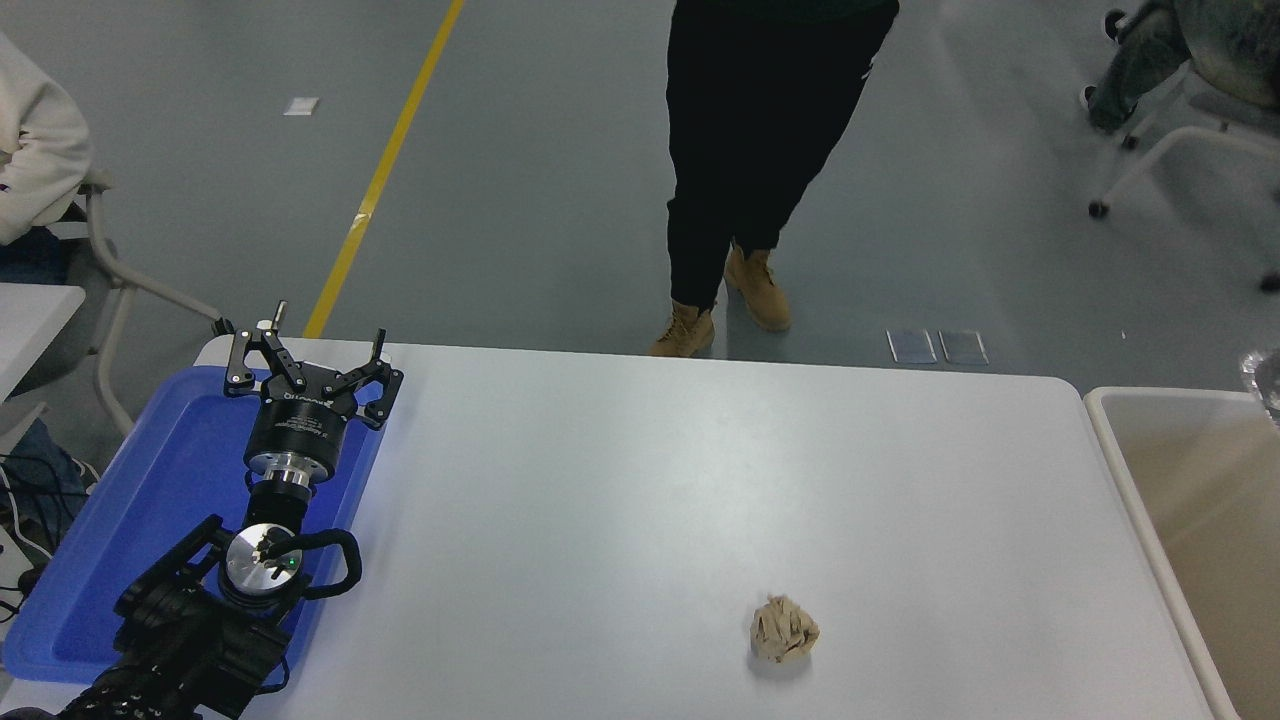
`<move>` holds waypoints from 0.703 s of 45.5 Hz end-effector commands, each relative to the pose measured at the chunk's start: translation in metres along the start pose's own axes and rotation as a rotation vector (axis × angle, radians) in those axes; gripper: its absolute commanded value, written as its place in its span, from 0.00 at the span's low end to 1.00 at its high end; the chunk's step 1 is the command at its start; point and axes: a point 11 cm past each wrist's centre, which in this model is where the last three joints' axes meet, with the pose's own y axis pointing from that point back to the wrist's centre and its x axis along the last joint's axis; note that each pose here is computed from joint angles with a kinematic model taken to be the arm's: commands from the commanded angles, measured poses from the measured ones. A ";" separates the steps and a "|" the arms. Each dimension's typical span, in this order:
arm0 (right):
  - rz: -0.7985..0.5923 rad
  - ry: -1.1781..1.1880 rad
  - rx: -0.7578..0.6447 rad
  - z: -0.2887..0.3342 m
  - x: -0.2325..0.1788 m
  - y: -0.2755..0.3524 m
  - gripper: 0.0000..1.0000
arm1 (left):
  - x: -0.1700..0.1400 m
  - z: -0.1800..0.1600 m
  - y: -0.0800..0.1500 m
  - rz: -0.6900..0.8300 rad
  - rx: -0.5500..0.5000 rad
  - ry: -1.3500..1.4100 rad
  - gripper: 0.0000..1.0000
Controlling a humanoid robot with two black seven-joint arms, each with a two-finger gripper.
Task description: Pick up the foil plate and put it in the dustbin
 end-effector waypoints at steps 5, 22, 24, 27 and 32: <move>0.059 0.020 -0.055 -0.033 -0.039 -0.059 0.00 | 0.000 0.000 0.000 0.000 0.000 0.000 1.00; 0.075 0.078 -0.028 -0.078 -0.080 -0.088 0.00 | 0.000 0.000 0.000 0.000 0.000 0.000 1.00; 0.082 0.061 -0.022 -0.083 -0.083 -0.090 0.00 | 0.000 0.000 0.000 0.000 0.000 0.000 1.00; 0.094 0.042 -0.009 -0.090 -0.084 -0.092 0.00 | 0.000 0.000 0.000 0.000 0.000 0.000 1.00; 0.108 0.042 -0.008 -0.093 -0.082 -0.092 0.00 | 0.000 0.000 0.000 0.000 0.000 0.000 1.00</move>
